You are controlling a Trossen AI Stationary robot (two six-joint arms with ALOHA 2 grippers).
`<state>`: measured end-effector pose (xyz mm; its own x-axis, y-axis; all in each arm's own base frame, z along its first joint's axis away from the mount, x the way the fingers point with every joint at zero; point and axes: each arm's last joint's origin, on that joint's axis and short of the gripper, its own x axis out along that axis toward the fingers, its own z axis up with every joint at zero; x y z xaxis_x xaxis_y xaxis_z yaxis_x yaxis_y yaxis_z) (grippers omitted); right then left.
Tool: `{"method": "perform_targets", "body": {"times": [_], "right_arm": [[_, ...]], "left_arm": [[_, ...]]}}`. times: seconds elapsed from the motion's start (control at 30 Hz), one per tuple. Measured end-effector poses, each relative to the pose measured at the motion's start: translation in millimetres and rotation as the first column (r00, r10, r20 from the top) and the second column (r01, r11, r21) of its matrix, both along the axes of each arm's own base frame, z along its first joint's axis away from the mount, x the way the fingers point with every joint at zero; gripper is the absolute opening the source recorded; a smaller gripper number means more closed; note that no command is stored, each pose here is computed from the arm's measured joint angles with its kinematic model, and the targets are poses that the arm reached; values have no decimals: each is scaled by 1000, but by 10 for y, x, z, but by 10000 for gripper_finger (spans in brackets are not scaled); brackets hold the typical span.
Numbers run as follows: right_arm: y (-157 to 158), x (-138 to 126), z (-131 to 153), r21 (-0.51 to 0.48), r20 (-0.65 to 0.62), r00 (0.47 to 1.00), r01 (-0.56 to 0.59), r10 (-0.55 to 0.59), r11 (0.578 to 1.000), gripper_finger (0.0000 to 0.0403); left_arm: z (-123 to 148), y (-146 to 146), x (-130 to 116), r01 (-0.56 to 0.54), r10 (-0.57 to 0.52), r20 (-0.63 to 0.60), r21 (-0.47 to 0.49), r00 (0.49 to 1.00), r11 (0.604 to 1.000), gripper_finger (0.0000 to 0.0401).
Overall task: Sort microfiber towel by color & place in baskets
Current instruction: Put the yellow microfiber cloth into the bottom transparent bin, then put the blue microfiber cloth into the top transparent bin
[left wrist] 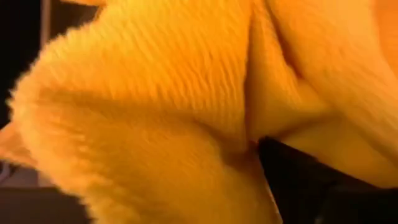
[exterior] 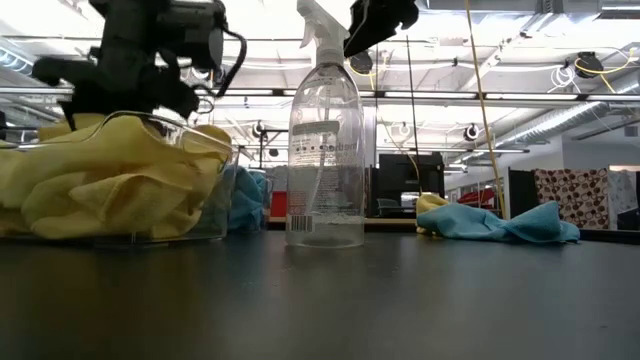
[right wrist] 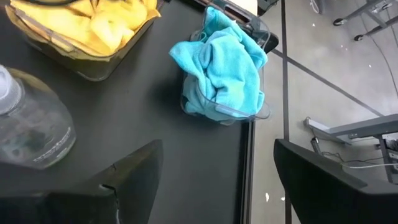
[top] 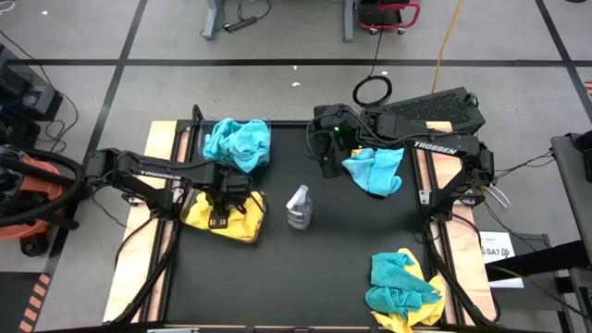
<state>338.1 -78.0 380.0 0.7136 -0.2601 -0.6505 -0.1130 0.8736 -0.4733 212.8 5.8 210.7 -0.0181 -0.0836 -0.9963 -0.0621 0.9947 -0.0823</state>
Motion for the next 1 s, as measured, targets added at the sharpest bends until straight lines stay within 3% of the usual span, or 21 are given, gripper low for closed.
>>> {"method": "perform_targets", "body": {"times": [0.2, 0.5, 0.7, 0.87, 1.0], "right_arm": [[16, -10, -15, 5, -21, 1000, -4, 4, 1000, 298], [12, -19, -23, 0, -34, 999, -2, 2, 1000, 298], [-35, -69, -62, 12, -88, 996, 19, -18, 1000, 298], [-134, -136, -98, 39, -136, 988, 75, -69, 996, 298], [-225, -213, -137, 65, -192, 975, 129, -114, 990, 298]], "left_arm": [[317, -8, -6, -10, 11, 36, -25, 999, 1000, 289], [818, -13, -85, -37, 42, 138, -35, 990, 999, 299], [1042, 20, -162, -60, 37, 243, 87, 969, 994, 299], [1116, 70, -163, -98, 9, 328, 256, 945, 962, 299], [1160, 90, -69, -108, -36, 420, 315, 907, 943, 299]]}}
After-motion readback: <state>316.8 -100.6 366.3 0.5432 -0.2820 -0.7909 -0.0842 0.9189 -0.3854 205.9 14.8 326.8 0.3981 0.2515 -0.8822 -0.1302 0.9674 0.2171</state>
